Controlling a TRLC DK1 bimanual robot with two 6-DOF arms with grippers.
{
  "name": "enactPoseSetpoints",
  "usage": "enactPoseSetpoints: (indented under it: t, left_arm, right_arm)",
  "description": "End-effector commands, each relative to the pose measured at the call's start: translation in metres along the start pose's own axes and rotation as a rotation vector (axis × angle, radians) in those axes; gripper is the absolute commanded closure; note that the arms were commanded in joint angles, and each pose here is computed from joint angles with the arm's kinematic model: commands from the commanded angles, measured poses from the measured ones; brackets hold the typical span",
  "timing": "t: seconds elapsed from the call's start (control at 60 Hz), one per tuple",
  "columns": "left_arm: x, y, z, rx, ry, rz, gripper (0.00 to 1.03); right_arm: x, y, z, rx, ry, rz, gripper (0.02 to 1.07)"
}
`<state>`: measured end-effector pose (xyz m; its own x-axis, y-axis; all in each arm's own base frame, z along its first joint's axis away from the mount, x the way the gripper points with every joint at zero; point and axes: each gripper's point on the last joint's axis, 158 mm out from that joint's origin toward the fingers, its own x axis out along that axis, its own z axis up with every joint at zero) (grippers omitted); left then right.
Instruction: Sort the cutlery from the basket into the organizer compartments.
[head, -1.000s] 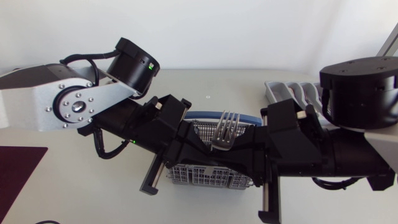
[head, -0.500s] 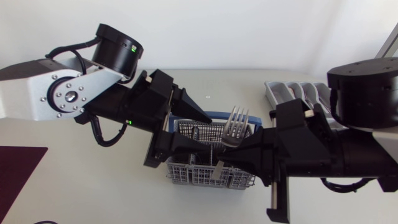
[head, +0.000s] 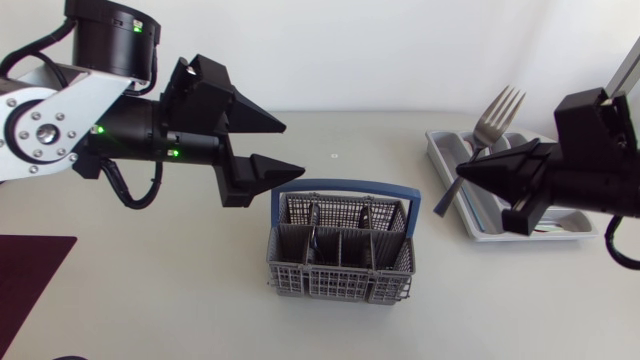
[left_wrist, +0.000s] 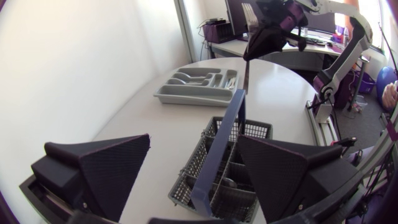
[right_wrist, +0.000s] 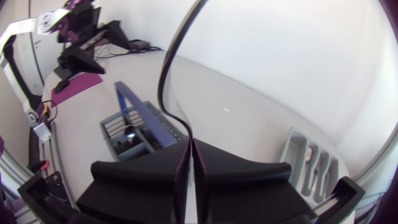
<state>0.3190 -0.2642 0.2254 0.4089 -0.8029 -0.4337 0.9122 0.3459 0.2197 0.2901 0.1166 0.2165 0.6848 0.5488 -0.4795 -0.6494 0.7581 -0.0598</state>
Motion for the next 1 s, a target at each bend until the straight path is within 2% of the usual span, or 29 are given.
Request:
enactPoseSetpoints:
  t: [0.0,0.217,0.433,0.733,0.983]
  left_arm:
    - [-0.008,-0.002,-0.006,-0.013,0.021,0.037,0.04]
    - [-0.021,0.005,-0.015,-0.002,0.073,0.131,0.04]
    - [-0.023,0.0,-0.028,0.043,0.135,0.185,0.04]
    - [-0.029,-0.005,-0.029,0.102,0.16,0.232,0.04]
    - [-0.032,-0.006,-0.033,0.126,0.167,0.242,0.04]
  right_arm:
    - [0.001,-0.04,-0.001,0.03,0.022,-0.078,1.01]
    - [0.003,-0.161,-0.025,0.156,0.127,-0.344,1.01]
    - [0.03,-0.25,-0.066,0.212,0.305,-0.547,1.01]
    - [0.049,-0.32,-0.111,0.29,0.445,-0.639,1.01]
    - [0.053,-0.351,-0.13,0.314,0.523,-0.703,1.01]
